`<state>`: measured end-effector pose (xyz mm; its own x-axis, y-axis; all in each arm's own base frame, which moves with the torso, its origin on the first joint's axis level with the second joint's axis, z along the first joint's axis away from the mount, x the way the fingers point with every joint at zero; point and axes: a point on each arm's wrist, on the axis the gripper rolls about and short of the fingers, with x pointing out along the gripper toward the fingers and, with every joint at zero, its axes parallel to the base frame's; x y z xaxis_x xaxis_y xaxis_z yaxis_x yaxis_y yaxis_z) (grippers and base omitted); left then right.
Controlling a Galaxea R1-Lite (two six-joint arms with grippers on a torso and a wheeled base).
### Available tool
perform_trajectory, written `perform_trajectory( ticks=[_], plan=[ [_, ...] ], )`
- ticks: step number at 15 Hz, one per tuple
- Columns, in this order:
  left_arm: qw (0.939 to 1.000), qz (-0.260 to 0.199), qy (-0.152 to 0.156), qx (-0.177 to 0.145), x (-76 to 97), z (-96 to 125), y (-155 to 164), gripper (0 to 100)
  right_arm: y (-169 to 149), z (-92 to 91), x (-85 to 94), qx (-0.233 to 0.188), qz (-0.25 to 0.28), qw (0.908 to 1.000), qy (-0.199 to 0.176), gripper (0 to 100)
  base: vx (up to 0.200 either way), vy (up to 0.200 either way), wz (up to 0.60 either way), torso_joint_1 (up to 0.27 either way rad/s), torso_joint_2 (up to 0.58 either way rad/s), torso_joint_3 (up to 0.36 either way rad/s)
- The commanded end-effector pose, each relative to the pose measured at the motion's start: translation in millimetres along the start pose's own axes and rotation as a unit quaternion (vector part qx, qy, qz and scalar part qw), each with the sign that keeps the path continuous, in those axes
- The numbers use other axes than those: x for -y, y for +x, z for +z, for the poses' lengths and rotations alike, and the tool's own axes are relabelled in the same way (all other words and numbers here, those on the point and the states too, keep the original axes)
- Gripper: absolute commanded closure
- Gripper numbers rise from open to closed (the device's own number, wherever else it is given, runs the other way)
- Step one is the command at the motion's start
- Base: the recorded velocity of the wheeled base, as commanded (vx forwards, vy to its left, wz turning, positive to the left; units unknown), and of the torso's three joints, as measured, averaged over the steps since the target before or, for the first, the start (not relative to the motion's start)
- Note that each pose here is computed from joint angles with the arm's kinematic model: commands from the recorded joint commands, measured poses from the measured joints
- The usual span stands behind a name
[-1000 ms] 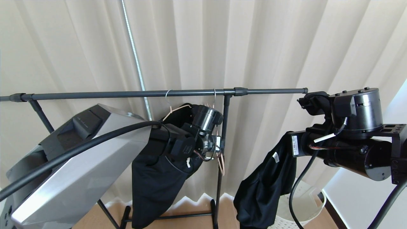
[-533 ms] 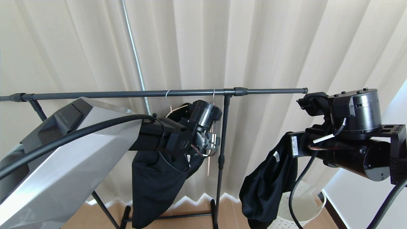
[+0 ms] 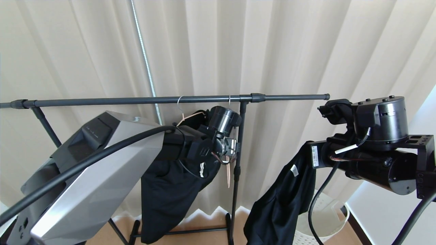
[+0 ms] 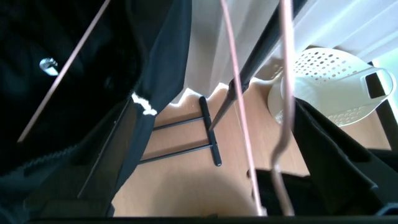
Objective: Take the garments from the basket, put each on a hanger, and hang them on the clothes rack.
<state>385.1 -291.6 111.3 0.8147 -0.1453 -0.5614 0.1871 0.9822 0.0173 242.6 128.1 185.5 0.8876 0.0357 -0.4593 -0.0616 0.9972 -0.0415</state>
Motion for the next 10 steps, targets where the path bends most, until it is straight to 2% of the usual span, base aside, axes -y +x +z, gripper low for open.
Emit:
perform_trajectory(
  ticks=[1, 4, 5, 10],
  plan=[
    [1.0000, 0.002, 0.001, -0.005, 1.9, -4.6, 7.8, 0, 0.2, -0.3, -0.2, 0.000, 0.000, 1.0000, 0.000, 100, 0.000, 0.000, 0.00, 0.000, 0.00, 0.000],
    [0.9999, 0.009, 0.004, -0.012, 0.5, -9.7, 12.1, 0, -0.2, -0.5, 0.0, 0.000, 0.000, 1.0000, 0.000, 100, 0.000, 0.000, 0.00, 0.000, 0.00, 0.000],
    [0.9999, 0.009, 0.003, -0.012, 0.1, -9.2, 10.8, 100, -0.6, -0.3, 0.2, 0.001, 0.000, 1.0000, 0.000, 100, 0.000, 0.000, 0.00, 0.000, 0.00, 0.000],
    [0.9998, 0.011, 0.005, -0.015, -2.1, -9.0, 5.6, 100, -1.0, -0.4, 0.4, 0.001, 0.000, 1.0000, 0.000, 100, 0.000, 0.000, 0.00, 0.000, 0.00, 0.000]
  ],
)
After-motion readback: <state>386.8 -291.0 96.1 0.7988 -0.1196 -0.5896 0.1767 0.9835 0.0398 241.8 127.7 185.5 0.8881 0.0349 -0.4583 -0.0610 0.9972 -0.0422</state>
